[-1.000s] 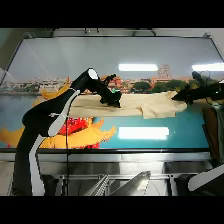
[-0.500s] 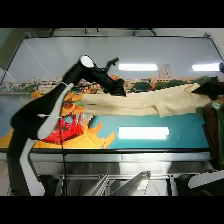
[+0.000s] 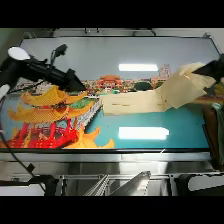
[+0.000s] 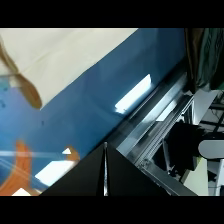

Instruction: Fold the shirts.

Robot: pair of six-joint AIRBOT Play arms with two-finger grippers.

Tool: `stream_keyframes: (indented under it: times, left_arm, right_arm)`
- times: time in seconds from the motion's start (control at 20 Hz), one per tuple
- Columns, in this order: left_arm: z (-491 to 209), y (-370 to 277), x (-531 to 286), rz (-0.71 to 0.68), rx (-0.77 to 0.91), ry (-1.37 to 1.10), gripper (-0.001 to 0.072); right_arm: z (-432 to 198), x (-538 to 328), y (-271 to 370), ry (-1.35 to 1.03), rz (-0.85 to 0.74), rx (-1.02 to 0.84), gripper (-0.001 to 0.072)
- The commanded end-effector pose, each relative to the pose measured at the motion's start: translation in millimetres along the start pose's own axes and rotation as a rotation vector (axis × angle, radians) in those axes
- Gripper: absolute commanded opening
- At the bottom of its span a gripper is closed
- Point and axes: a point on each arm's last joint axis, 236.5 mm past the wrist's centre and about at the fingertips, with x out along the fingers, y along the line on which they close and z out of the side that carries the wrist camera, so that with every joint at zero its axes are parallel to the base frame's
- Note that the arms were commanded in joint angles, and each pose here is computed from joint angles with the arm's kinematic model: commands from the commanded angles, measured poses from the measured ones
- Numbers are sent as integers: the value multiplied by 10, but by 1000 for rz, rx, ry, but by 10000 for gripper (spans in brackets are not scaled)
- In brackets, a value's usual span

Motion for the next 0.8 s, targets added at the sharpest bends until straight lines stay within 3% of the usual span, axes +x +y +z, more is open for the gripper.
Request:
stream_keyframes:
  times: [0.0, 0.3, 0.4, 0.55, 0.75]
  left_arm:
    - [-283, 248, -308, 30, -38, -103, 14]
    - [-518, 529, -331, 77, -95, -237, 16]
    - [-612, 490, -245, 38, -98, -234, 16]
    - [-785, 435, -126, -15, -116, -209, 16]
    - [-961, 401, -50, -32, -120, -190, 16]
  right_arm:
    - [-168, 1251, 336, 128, -89, -11, 23]
    - [-1209, 3562, 292, 321, -207, -24, 39]
    - [-1160, 3878, 301, 246, -179, -59, 446]
    - [-870, 3637, 563, 191, -74, -85, 452]
    - [-539, 2597, 682, 201, -53, -170, 426]
